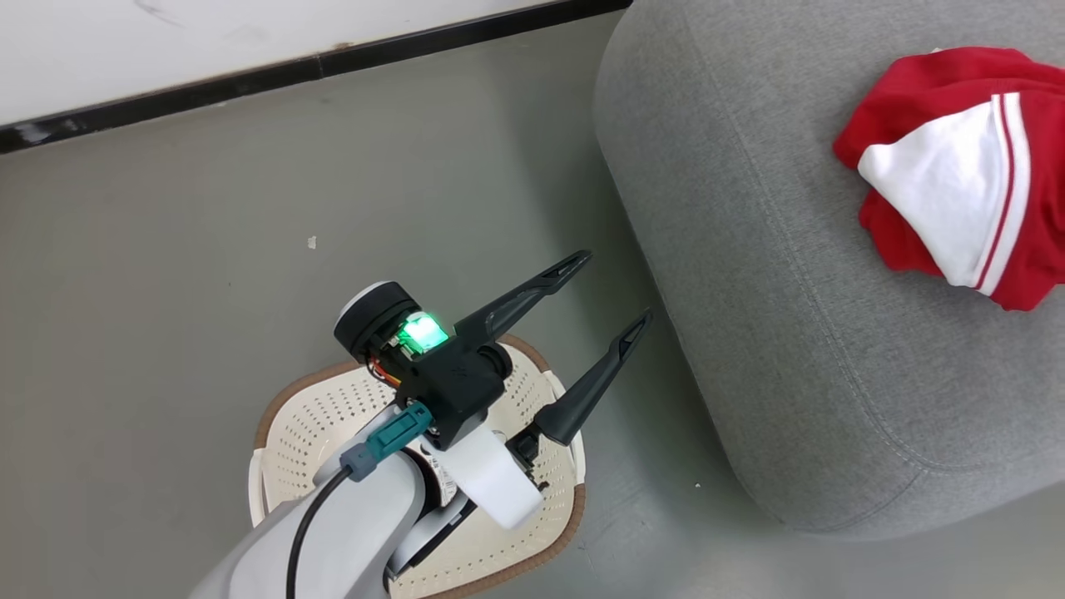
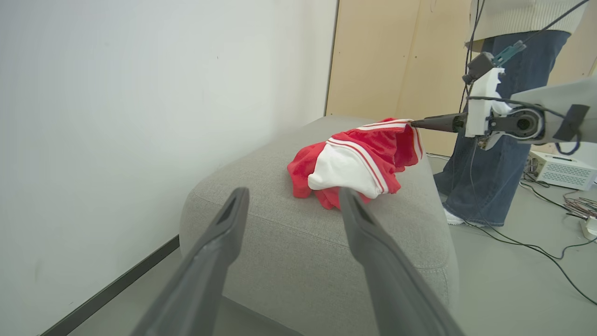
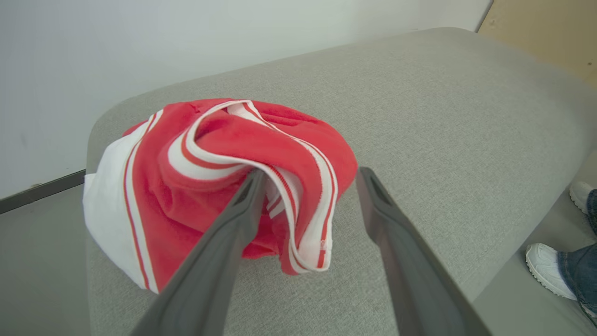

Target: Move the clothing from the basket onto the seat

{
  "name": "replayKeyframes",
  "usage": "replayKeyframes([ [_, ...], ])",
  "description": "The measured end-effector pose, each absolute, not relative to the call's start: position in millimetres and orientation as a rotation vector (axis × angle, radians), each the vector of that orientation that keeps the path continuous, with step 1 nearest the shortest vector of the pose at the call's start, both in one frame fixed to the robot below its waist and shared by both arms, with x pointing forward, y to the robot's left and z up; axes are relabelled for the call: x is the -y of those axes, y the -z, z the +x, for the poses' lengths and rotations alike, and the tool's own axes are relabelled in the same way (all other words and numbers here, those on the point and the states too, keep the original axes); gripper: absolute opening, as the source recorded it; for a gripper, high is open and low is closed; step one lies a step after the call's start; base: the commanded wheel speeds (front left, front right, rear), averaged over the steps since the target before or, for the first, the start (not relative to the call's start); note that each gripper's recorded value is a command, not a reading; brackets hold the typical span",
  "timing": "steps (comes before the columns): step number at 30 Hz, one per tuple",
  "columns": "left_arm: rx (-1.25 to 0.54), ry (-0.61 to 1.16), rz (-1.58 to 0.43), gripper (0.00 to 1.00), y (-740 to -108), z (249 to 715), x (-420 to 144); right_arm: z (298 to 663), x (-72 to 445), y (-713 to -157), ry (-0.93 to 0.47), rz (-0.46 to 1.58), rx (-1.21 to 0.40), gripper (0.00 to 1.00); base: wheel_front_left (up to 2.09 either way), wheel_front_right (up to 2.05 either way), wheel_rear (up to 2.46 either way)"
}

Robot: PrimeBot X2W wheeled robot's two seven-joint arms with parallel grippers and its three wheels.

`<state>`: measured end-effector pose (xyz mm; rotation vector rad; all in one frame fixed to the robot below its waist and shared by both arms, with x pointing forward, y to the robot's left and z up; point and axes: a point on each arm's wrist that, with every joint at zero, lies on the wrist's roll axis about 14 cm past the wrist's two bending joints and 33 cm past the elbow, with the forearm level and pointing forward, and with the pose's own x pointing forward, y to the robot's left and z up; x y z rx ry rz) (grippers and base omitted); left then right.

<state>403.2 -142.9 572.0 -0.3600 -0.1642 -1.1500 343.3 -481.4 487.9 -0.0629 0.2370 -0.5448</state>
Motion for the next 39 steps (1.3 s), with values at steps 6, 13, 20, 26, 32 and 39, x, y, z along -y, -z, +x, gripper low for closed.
replayKeyframes([
  [6, 0.186, 1.156, -0.365, 1.0, -579, 401, 145, 343, 483, -524, 0.512, -0.108, -0.155, 1.0, 0.0, 0.0, 0.0],
  [13, 0.202, 1.126, -0.352, 1.0, -582, 401, 140, 353, 466, -560, 0.435, -0.14, -0.051, 1.0, 0.0, 0.0, 0.0],
  [20, 0.213, 1.049, -0.343, 1.0, -585, 408, 125, 367, 438, -586, 0.335, -0.158, 0.043, 1.0, 0.0, 0.0, 0.0],
  [26, 0.191, 0.945, -0.349, 1.0, -580, 415, 102, 389, 392, -602, 0.195, -0.175, 0.12, 1.0, 0.0, 0.0, 0.0],
  [32, 0.19, 0.809, -0.342, 1.0, -578, 424, 71, 407, 344, -606, 0.079, -0.157, 0.172, 1.0, 0.0, 0.0, 0.0],
  [39, 0.19, 0.638, -0.303, 1.0, -572, 432, 23, 423, 291, -607, -0.041, -0.13, 0.218, 1.0, 0.0, 0.0, 0.0],
])
